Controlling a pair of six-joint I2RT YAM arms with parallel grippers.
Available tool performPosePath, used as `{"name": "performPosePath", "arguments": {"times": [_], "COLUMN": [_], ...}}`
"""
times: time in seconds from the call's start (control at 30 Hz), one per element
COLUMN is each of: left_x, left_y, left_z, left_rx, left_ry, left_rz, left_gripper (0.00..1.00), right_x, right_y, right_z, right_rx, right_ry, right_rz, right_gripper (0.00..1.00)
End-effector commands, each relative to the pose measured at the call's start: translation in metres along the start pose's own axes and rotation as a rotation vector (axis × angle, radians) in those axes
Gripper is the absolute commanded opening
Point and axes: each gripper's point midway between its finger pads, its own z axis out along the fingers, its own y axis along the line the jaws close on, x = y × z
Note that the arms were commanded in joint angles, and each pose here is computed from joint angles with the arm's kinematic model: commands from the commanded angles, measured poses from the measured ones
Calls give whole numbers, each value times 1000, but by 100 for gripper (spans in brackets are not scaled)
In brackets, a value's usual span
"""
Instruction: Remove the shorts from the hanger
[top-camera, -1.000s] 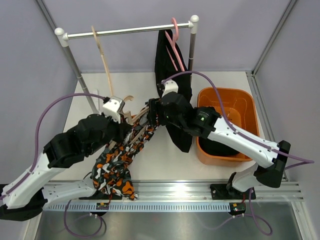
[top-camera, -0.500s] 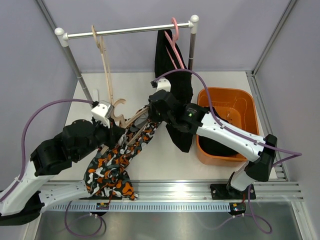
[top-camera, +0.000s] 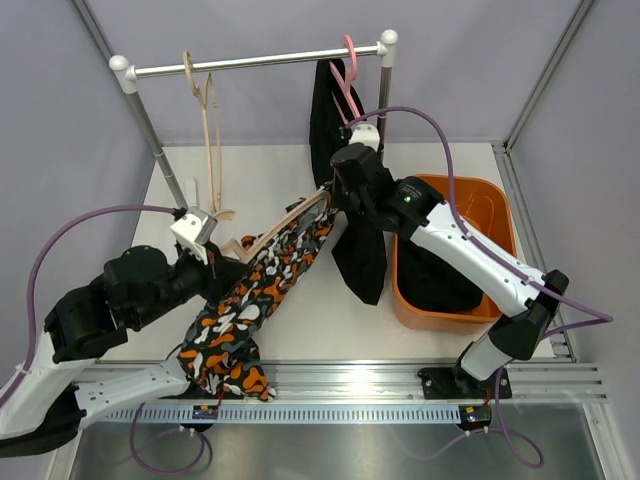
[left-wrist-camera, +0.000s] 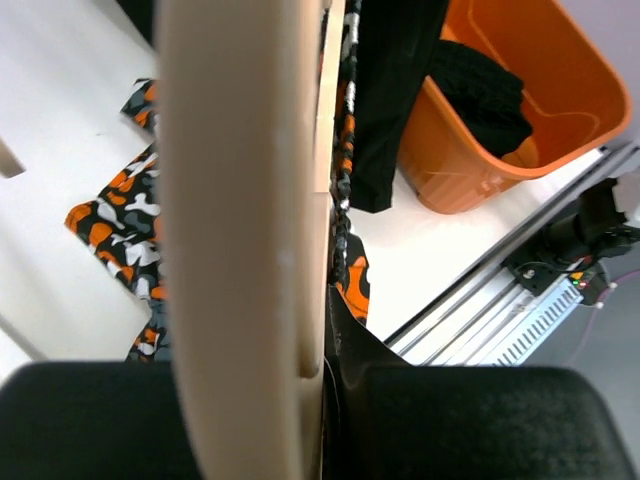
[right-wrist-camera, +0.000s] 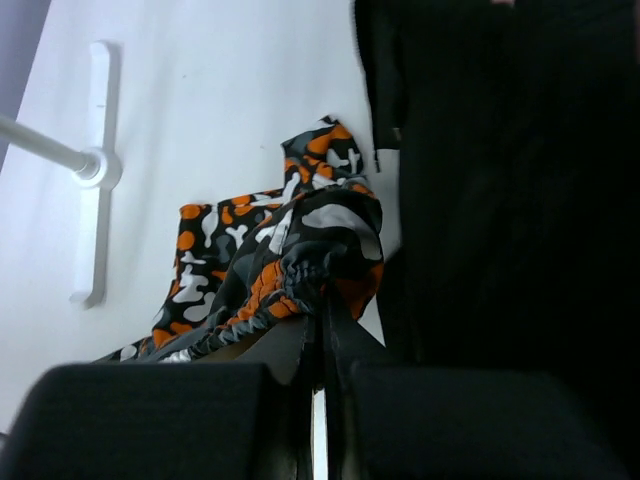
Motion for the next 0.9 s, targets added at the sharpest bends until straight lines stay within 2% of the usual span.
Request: {"name": "performPosePath", "arguments": {"times": [0.0,0.17,0.3,0.47,0.7,0.87], "left_x": [-18,-25,-42,-60,-79,-90], "left_y": [-16,-15,-14,-15,-18,-11], "left_z": [-26,-35,-44,-37,-6,16], "left_rx": [114,122,130,125,85,-9], "left_ry": [-68,-107,-205,-307,-382,-376], "left_rz": [-12,-19,-51,-85,-126,-125], "left_gripper": [0,0,0,0,0,0], "right_x": [-24,-22,-1,31,90,92], "right_y": [-37,-37,-21,20,129,141], "right_z": [3,14,14,-13,-93,-134], "right_rx": [95,79,-6,-89,-332,-331], "right_ry": [-60,-41,13,21,29,5], "right_rz": [16,22,41,-6,-156,-241], "right_gripper": [0,0,0,0,0,0]}}
